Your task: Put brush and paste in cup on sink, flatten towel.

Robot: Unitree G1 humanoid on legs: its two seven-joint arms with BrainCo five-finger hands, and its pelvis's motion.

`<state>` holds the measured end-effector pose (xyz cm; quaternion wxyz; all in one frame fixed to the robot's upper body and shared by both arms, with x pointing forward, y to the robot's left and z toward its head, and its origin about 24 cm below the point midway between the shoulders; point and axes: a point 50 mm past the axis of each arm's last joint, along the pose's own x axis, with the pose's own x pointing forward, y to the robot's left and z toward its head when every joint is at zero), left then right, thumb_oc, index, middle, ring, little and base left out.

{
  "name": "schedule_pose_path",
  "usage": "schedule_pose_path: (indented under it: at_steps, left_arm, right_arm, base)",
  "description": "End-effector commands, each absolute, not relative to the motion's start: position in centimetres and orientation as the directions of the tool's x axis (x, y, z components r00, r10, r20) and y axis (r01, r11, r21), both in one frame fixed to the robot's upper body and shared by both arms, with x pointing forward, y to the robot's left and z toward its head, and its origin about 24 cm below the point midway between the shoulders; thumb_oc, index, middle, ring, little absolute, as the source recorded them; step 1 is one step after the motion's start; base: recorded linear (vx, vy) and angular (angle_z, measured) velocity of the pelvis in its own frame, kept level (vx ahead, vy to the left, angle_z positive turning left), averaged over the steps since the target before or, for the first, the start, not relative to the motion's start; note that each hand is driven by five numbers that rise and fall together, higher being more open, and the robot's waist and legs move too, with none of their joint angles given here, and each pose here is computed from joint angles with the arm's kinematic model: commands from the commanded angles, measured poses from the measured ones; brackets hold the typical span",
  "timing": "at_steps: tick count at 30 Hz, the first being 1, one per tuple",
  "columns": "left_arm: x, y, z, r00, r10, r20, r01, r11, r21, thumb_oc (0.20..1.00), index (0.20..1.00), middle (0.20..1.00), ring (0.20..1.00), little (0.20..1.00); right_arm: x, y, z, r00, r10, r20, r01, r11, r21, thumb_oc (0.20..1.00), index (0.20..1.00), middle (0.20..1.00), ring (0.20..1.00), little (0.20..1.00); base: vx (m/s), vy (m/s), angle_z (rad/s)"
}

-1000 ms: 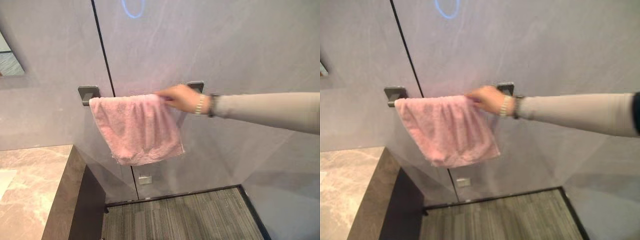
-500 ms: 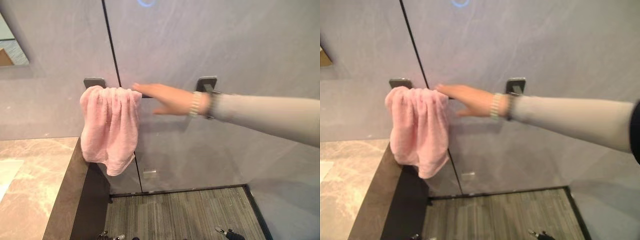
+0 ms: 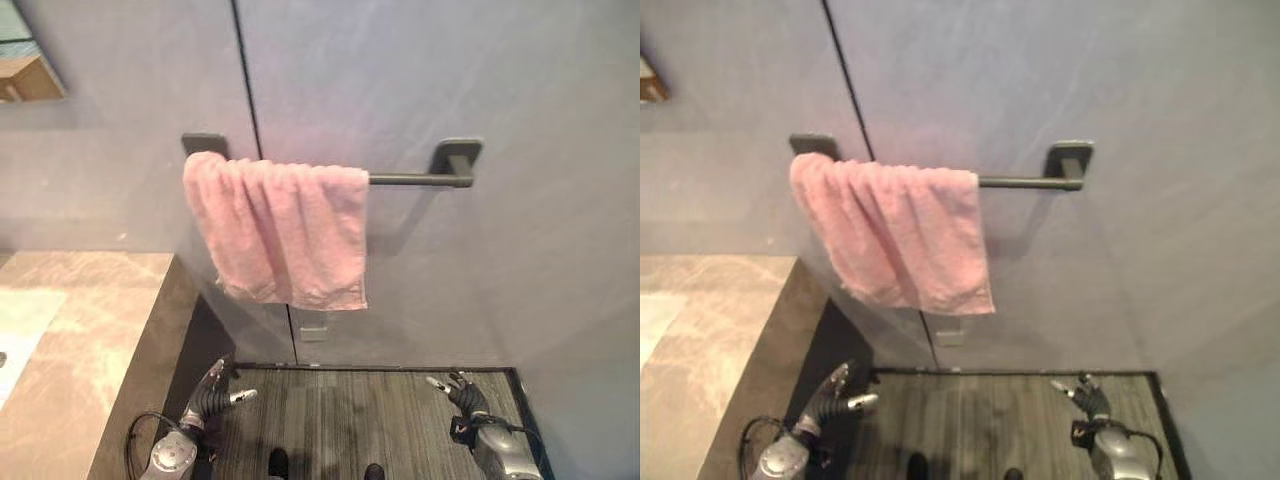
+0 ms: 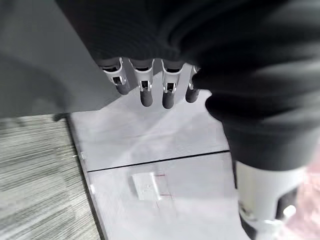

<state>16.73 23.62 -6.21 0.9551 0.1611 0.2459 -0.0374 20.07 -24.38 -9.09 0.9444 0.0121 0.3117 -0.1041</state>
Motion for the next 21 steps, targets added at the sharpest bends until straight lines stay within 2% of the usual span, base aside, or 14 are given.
schedule_pose_path:
  at_steps: [1, 6, 14, 15, 16, 17, 19, 21]
  left_arm:
    - [17.5, 25.1, -4.7, 0.908, 0.020, -0.418, 0.133, 0.934, 0.333, 1.000, 1.000, 1.000, 1.000, 1.000]
    - [16.8, 25.0, -4.6, 0.889, -0.047, -0.455, 0.236, 0.899, 0.369, 1.000, 1.000, 1.000, 1.000, 1.000]
    - [17.0, 25.7, -3.3, 0.914, -0.031, -0.405, 0.219, 0.878, 0.427, 1.000, 1.000, 1.000, 1.000, 1.000]
    - [18.5, 26.1, 0.7, 0.955, -0.070, -0.289, 0.248, 0.725, 0.643, 1.000, 1.000, 1.000, 1.000, 1.000]
    - [19.2, 26.1, 4.1, 0.972, -0.126, -0.198, 0.234, 0.589, 0.773, 1.000, 1.000, 1.000, 1.000, 1.000]
    - [18.8, 25.8, 6.2, 0.971, -0.171, -0.169, 0.236, 0.550, 0.801, 1.000, 1.000, 1.000, 1.000, 1.000]
    - [18.0, 26.2, 8.5, 0.978, -0.182, -0.106, 0.196, 0.603, 0.773, 1.000, 1.000, 1.000, 1.000, 1.000]
    - [17.8, 25.5, 11.5, 0.961, -0.276, -0.022, 0.211, 0.681, 0.701, 1.000, 1.000, 1.000, 1.000, 1.000]
  right_arm:
    - [23.2, -24.3, -6.0, 0.880, -0.180, -0.439, 0.191, 0.981, -0.018, 1.000, 1.000, 1.000, 1.000, 1.000]
    - [22.1, -24.9, -6.4, 0.865, -0.176, -0.471, 0.138, 0.984, -0.114, 1.000, 1.000, 1.000, 1.000, 1.000]
    - [21.8, -25.9, -5.7, 0.876, -0.229, -0.425, 0.208, 0.973, -0.095, 1.000, 1.000, 1.000, 1.000, 1.000]
    - [22.3, -26.4, -4.9, 0.886, -0.254, -0.388, 0.237, 0.967, -0.094, 1.000, 1.000, 1.000, 1.000, 1.000]
    - [22.9, -26.6, -4.2, 0.897, -0.257, -0.360, 0.237, 0.966, -0.098, 1.000, 1.000, 1.000, 1.000, 1.000]
    - [23.5, -27.0, -3.3, 0.907, -0.259, -0.331, 0.233, 0.965, -0.116, 1.000, 1.000, 1.000, 1.000, 1.000]
    - [24.9, -27.3, -2.1, 0.922, -0.241, -0.302, 0.206, 0.968, -0.144, 1.000, 1.000, 1.000, 1.000, 1.000]
    - [26.9, -26.7, 0.7, 0.964, -0.164, -0.210, 0.121, 0.972, -0.203, 1.000, 1.000, 1.000, 1.000, 1.000]
  base:
    - [0.00, -0.031, 0.30]
    - [0.00, -0.027, 0.15]
    - [0.00, -0.009, -0.06]
    - [0.00, -0.015, -0.16]
    - [0.00, -0.015, -0.14]
    - [0.00, 0.000, 0.00]
    - [0.00, 0.000, 0.00]
    - [0.00, 0.000, 0.00]
